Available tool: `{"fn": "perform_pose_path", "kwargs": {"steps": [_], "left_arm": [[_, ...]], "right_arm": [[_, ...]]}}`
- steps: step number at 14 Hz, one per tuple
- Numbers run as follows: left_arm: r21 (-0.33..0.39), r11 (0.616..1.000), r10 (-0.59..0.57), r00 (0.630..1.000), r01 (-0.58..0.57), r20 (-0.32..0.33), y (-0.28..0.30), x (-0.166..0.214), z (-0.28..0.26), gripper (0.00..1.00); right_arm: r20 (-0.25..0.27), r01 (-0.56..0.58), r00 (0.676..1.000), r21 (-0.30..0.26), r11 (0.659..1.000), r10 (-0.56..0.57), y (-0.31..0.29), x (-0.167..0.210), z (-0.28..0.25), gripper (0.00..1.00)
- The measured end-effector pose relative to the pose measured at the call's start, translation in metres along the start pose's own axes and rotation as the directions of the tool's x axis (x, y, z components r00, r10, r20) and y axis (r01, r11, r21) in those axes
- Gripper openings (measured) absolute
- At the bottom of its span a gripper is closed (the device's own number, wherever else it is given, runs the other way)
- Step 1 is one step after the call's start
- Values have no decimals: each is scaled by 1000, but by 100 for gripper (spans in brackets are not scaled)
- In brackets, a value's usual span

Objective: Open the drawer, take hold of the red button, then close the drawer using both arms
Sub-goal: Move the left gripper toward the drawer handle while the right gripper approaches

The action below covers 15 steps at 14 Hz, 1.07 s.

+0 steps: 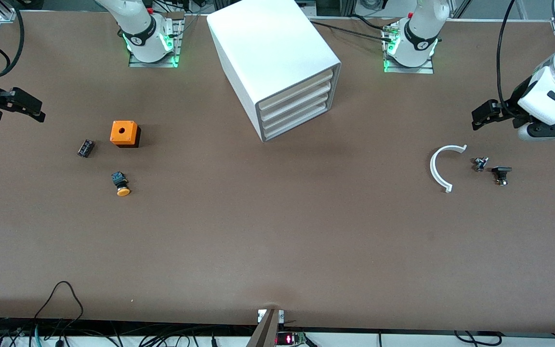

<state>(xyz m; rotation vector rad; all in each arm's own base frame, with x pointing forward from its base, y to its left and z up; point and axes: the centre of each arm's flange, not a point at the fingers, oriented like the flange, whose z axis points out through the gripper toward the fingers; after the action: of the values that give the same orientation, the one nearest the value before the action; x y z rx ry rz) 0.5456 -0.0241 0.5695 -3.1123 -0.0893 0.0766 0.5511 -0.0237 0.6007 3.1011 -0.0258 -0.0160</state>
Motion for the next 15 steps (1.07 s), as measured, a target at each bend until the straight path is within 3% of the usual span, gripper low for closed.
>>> {"fn": "perform_pose_path", "kwargs": {"steps": [10, 15], "left_arm": [[-1, 1000, -11, 1000, 11, 17, -6, 3, 7, 100], [-76, 997, -16, 996, 23, 92, 2, 17, 42, 100]], "right_arm": [[-13, 1, 1000, 0, 1000, -1, 0, 1, -1, 100], [-44, 2, 999, 0, 1000, -2, -1, 5, -4, 100]]}}
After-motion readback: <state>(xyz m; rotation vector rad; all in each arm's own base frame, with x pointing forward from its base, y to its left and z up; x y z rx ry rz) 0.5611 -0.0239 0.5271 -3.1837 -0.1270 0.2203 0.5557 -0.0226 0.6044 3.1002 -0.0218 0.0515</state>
